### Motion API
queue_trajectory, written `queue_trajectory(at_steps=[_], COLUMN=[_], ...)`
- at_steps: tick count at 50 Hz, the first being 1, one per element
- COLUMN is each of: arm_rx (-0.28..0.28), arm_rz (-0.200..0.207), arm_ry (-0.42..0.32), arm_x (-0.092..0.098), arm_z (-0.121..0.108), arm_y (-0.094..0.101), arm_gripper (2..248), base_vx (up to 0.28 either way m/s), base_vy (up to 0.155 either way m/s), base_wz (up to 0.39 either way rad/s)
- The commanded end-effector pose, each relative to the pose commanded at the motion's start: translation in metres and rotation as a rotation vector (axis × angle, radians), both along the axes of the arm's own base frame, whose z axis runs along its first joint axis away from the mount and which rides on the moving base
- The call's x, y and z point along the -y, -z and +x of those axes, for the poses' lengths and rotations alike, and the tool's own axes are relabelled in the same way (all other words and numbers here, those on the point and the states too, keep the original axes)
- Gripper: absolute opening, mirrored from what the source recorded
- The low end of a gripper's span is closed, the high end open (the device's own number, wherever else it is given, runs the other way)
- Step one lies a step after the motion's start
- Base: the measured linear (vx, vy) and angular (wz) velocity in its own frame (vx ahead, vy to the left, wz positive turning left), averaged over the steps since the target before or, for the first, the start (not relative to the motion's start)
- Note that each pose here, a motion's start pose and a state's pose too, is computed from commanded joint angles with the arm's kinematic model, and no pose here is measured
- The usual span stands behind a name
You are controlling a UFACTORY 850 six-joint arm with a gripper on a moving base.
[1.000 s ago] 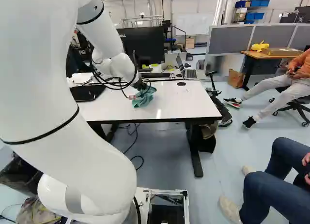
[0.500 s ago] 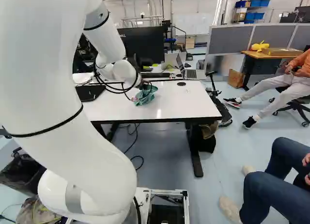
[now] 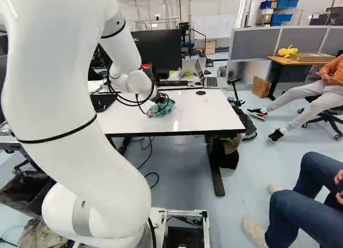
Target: Clean the table with the green towel
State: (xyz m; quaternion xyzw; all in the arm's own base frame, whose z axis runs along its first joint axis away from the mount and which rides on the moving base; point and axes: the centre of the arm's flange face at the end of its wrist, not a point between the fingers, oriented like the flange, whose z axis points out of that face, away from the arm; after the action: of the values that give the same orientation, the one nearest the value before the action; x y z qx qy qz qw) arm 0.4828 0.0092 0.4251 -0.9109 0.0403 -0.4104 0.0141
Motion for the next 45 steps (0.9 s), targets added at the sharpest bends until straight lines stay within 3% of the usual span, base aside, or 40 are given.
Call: queue_trajectory(at_steps=[45], arm_rx=[-0.149], arm_rz=[0.009], arm_ry=[-0.009], arm_x=[-0.0011], arm_z=[-0.0096], arm_y=[0.0093], arm_gripper=[34], base_vx=[0.000], base_vy=[0.000], base_wz=[0.000])
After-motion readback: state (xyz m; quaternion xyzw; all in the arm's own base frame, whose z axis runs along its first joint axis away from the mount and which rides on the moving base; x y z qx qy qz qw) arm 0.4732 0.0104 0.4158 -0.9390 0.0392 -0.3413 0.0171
